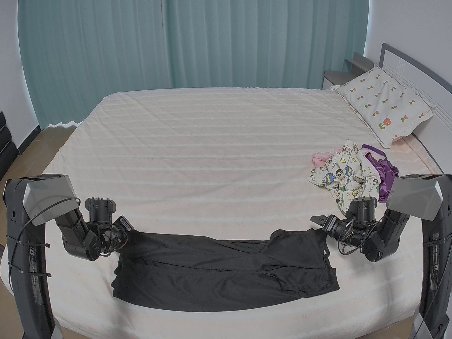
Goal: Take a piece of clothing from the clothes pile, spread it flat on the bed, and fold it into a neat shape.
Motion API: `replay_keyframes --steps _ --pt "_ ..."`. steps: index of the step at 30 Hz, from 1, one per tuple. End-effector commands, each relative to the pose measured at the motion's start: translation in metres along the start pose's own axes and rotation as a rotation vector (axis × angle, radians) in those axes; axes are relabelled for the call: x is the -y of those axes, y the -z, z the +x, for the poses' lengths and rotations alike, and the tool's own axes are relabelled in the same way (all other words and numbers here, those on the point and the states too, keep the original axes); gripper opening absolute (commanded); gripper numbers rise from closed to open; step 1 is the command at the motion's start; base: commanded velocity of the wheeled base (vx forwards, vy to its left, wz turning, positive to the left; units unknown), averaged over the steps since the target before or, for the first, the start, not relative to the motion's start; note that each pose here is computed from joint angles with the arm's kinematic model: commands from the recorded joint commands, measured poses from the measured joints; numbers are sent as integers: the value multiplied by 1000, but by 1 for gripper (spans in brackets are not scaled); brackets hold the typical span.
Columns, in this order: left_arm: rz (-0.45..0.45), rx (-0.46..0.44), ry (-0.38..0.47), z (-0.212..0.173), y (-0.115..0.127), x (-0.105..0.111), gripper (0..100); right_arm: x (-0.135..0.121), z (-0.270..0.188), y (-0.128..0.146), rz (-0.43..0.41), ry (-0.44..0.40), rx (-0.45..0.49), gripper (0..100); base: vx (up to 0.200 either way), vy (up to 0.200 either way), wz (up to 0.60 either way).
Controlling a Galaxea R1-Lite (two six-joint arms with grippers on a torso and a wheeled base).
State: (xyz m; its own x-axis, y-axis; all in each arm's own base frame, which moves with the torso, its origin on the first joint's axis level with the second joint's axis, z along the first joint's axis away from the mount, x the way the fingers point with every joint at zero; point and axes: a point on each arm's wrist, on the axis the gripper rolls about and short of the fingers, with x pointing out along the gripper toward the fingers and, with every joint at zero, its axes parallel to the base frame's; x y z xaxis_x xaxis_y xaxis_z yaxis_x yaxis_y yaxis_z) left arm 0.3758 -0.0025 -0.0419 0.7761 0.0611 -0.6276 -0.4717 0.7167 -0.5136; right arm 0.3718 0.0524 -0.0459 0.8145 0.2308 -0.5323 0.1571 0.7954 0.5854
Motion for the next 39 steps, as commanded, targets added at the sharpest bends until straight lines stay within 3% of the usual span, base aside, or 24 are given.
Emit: replay_keyframes --steps 1,3,4,21,39 --pt "-1 -3 -7 -2 1 -2 0 8 12 6 0 13 -15 100 0 0 0" --pt "0 -7 -11 -2 3 -3 0 8 13 7 1 13 -22 100 0 0 0" --pt "-3 -7 -12 -2 2 -3 0 9 14 9 1 17 -31 0 0 0 0" --pt "-25 7 -28 -2 0 -6 0 8 19 -9 59 3 32 0 0 0 0" --pt "-31 36 -67 -1 1 -8 0 17 16 -7 69 36 52 0 0 0 0"
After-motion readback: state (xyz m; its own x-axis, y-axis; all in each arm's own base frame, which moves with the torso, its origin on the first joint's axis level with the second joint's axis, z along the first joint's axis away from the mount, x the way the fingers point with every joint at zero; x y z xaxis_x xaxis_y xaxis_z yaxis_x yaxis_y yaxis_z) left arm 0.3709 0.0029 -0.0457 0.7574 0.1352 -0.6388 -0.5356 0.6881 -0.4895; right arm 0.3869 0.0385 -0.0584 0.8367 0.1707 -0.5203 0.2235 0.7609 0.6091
